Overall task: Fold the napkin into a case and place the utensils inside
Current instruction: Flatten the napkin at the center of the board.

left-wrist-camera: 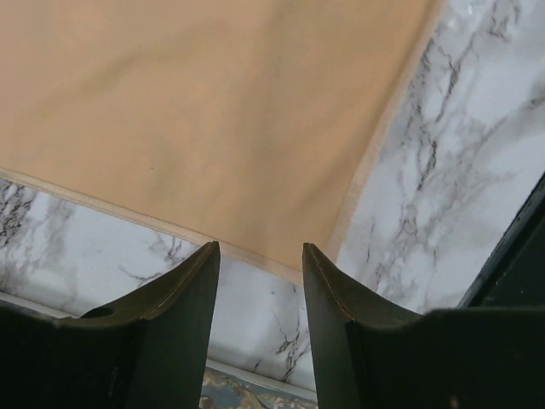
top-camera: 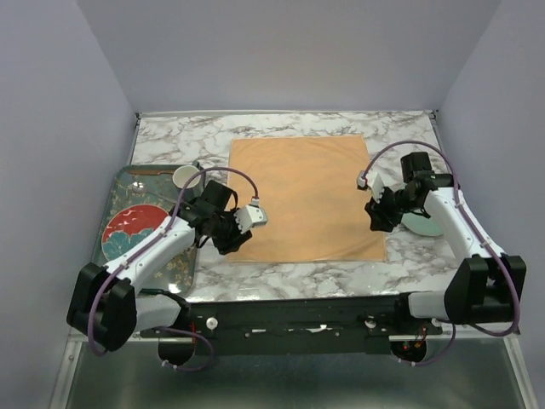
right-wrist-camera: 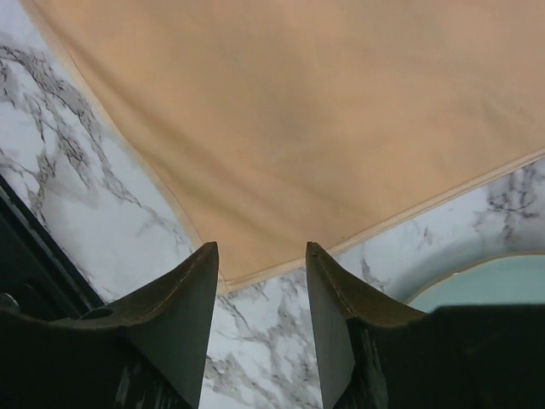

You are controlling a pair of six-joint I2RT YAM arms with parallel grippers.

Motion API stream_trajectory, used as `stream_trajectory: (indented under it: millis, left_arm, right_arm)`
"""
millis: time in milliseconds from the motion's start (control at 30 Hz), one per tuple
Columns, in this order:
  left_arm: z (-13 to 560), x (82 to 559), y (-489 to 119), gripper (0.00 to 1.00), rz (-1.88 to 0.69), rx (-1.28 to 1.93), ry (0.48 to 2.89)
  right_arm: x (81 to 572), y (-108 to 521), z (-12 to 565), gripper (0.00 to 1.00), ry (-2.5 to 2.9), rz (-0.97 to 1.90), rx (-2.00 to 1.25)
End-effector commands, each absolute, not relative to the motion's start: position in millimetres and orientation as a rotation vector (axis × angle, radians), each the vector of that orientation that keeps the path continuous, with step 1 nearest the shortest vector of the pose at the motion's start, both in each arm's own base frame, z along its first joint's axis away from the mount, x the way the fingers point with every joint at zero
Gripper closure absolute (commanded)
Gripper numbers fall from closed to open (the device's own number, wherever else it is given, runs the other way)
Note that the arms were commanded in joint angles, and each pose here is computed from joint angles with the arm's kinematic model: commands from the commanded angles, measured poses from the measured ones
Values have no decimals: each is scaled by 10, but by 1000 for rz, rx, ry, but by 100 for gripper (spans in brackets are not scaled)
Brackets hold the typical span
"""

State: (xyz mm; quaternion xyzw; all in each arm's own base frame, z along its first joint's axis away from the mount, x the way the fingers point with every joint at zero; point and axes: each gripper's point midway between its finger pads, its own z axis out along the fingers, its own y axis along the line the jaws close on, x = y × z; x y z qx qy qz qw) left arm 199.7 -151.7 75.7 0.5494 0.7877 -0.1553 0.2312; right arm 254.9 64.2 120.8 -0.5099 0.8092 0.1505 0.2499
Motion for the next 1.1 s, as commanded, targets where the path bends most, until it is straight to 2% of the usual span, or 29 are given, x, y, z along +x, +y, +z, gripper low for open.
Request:
stream_trajectory:
  millis: [0, 300, 567, 867, 1067]
  left_arm:
    - [897, 2374, -1631, 47, -433, 1337, 2204]
    - [450, 2405, -1522, 49, -320, 1424, 2299]
    - [114, 2070, -1368, 52, -199, 1614, 2331]
    - [-14, 1775, -1025, 53, -72, 1741, 2342]
    - [71, 1646, -972, 51, -92, 1808, 2259]
  right_arm:
    - [2569, 657, 949, 48, 2409, 486, -1211]
    - [2408, 507, 365, 53, 2552, 415, -1303]
    - [2044, 272, -29, 57, 2643, 294, -1488]
    - [1832, 56, -118, 59, 2656, 163, -1607]
    - [1697, 89, -2, 60, 2633, 245, -1687]
